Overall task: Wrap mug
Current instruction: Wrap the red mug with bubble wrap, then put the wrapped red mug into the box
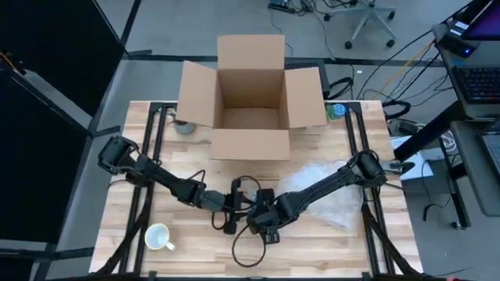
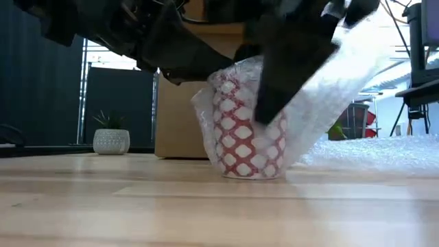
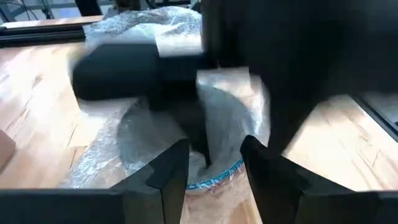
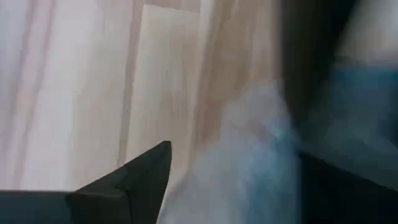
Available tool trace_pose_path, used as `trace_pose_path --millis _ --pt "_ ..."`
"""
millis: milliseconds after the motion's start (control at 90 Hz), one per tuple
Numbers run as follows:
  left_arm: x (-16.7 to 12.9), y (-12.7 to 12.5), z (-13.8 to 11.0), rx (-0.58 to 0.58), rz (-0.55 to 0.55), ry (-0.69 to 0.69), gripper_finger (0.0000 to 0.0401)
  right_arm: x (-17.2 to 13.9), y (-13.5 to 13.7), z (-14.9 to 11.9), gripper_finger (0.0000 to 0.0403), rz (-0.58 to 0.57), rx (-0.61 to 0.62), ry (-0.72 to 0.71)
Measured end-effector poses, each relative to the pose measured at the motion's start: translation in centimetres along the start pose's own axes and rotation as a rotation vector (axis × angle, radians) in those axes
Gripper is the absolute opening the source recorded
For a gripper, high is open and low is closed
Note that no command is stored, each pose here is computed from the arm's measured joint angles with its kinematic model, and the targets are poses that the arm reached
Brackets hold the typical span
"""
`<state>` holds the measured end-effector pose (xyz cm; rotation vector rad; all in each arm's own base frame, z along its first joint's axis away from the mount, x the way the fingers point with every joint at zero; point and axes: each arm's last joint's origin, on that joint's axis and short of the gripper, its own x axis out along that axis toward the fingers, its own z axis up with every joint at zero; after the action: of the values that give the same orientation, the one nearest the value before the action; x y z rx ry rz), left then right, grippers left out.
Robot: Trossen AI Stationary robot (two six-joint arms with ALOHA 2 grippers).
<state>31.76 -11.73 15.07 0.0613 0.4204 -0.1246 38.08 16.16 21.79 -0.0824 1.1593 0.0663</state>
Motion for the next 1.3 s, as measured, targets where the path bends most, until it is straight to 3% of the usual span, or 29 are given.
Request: trace_pose_path --millis 122,311,778,1300 --pt "0.0 0.0 0.0 0.0 0.0 0.0 0.0143 -3.4 -0.5 0.2 0.0251 0.007 0.009 -0.063" --pt "0.0 0.0 0.0 0.0 0.0 0.0 0.0143 -5.1 -0.7 0.3 0.0251 0.007 0.015 -0.107" --pt "0.0 0.0 0.1 -0.002 -0.003 -0.005 0.0143 6.1 0.7 -0.9 0.0251 -0.054 -0.04 0.115" --pt "0.0 0.0 0.0 -0.001 0.0 0.001 0.0143 7.3 0.7 -0.9 0.0251 -0.109 -0.037 0.089"
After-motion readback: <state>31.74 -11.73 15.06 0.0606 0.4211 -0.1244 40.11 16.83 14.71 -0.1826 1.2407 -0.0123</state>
